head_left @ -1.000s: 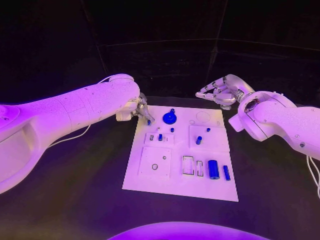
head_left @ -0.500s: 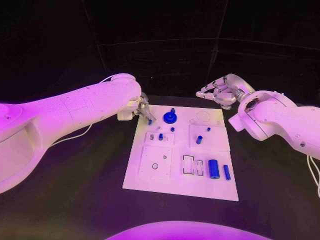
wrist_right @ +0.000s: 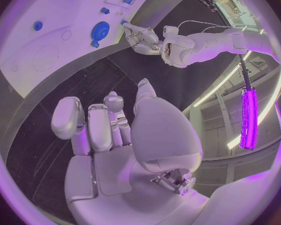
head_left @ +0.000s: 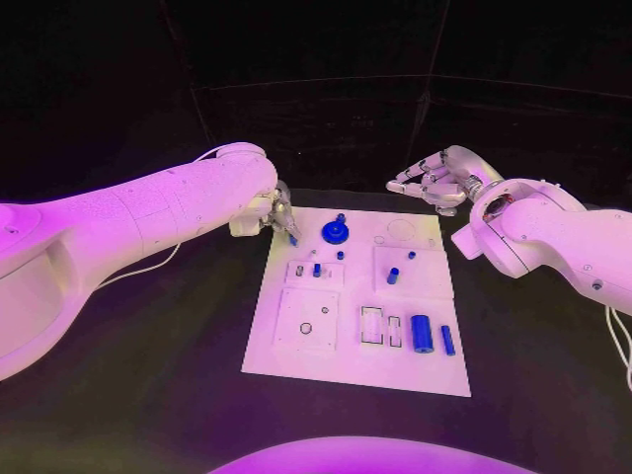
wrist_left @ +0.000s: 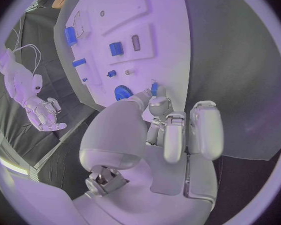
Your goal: Assemble the parts on the task board
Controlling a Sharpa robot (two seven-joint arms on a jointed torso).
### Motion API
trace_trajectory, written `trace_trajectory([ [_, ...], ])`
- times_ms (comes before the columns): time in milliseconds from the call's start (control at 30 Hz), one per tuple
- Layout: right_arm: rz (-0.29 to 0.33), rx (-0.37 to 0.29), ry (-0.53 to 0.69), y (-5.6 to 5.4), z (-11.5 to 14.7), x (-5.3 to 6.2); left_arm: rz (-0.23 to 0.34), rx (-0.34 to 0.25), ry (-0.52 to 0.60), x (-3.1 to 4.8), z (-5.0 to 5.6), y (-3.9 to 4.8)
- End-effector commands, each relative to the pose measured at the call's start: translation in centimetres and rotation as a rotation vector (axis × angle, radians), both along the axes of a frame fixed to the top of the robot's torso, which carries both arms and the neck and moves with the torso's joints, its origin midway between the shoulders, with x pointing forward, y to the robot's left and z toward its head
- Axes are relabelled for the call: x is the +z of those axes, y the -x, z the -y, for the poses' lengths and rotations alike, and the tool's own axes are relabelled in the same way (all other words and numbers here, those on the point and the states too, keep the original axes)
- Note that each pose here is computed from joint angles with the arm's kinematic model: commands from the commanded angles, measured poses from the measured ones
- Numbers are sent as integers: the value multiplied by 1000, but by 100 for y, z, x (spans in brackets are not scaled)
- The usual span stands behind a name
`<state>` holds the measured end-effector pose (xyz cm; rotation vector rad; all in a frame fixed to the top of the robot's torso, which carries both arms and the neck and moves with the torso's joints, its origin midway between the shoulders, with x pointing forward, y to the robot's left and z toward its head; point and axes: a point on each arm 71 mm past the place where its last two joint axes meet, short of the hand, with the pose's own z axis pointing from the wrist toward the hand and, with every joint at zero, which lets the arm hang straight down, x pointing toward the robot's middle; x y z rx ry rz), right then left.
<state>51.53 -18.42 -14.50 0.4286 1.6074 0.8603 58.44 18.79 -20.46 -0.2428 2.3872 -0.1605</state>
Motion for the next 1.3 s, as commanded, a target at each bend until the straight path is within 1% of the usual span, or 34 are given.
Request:
trace_trajectory([
  [33,3,9,-1,2,-11,16,-13,-4,-14,-26,-17,13],
  [400,3,9,-1,3,-7,16,17,2,16,-10,-62,2],
  [567,3,9,-1,3,-4,16,51,11,77,11,-63,7],
  [667,3,7,0,3,6,16,78,17,135,35,-68,40],
  [800,3,4,1,3,23,16,108,19,192,66,-79,107],
  [1000,2,-1,2,-2,47,14,151,6,254,102,-85,250],
  [1100,1,-4,4,-6,59,12,161,-2,275,92,-95,343],
  [1133,1,-4,4,-7,61,12,162,-3,278,90,-97,356],
  [1300,1,-7,5,-12,74,9,160,-15,298,44,-113,511],
])
